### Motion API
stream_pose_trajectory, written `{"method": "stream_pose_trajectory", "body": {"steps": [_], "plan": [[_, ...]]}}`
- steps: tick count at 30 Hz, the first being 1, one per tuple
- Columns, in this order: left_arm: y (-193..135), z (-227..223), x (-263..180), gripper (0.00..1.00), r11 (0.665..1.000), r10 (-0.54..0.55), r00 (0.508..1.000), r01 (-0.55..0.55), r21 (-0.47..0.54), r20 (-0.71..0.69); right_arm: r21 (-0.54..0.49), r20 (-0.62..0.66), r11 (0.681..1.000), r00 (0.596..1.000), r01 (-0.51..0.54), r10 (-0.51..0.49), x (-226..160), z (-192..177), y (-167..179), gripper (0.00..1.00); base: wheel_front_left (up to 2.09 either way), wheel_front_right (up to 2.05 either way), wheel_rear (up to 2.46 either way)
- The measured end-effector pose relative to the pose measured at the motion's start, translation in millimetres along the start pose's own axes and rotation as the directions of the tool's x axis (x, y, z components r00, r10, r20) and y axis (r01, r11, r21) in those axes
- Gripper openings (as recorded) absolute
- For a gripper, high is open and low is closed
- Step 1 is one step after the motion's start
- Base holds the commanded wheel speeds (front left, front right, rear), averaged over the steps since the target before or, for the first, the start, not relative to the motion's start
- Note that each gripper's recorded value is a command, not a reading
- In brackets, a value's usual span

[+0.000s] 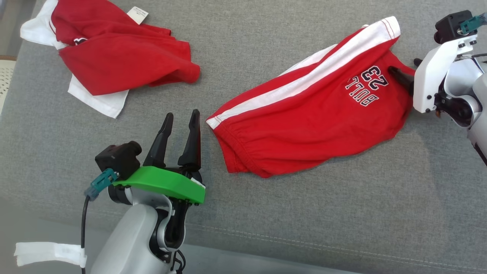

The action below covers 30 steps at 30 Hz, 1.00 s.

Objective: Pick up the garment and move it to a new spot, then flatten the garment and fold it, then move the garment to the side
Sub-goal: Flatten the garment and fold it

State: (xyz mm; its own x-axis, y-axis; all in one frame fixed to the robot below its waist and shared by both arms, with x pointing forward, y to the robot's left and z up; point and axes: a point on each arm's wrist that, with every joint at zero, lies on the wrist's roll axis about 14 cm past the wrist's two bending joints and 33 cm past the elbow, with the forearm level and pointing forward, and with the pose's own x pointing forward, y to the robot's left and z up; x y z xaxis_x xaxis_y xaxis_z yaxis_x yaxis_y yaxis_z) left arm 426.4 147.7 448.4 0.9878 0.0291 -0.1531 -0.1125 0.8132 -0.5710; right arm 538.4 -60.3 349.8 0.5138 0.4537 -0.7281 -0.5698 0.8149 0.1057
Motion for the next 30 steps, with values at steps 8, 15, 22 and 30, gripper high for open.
{"method": "stream_pose_trajectory", "body": {"steps": [8,15,22,30], "plan": [[7,9,-9,1.0,1.0,0.027,0.999,-0.027,-0.001,0.027,0.005,-0.04,0.999,0.998,-0.045,0.045,-3,-5,20,0.44,0.0,0.0,0.0],[5,19,-9,1.0,1.0,0.021,0.998,-0.021,0.012,0.062,0.017,-0.027,0.999,0.998,-0.05,0.051,-7,-5,22,0.0,0.0,0.0,0.0],[7,19,-11,1.0,0.999,0.03,0.997,-0.031,0.014,0.069,0.038,0.029,0.998,0.999,-0.047,0.046,-18,1,20,0.0,0.0,0.0,0.0],[-4,18,-10,1.0,1.0,-0.002,0.998,0.002,0.013,0.07,0.086,0.091,0.996,0.996,-0.019,0.011,-36,-11,11,0.0,0.0,0.0,0.0]]}}
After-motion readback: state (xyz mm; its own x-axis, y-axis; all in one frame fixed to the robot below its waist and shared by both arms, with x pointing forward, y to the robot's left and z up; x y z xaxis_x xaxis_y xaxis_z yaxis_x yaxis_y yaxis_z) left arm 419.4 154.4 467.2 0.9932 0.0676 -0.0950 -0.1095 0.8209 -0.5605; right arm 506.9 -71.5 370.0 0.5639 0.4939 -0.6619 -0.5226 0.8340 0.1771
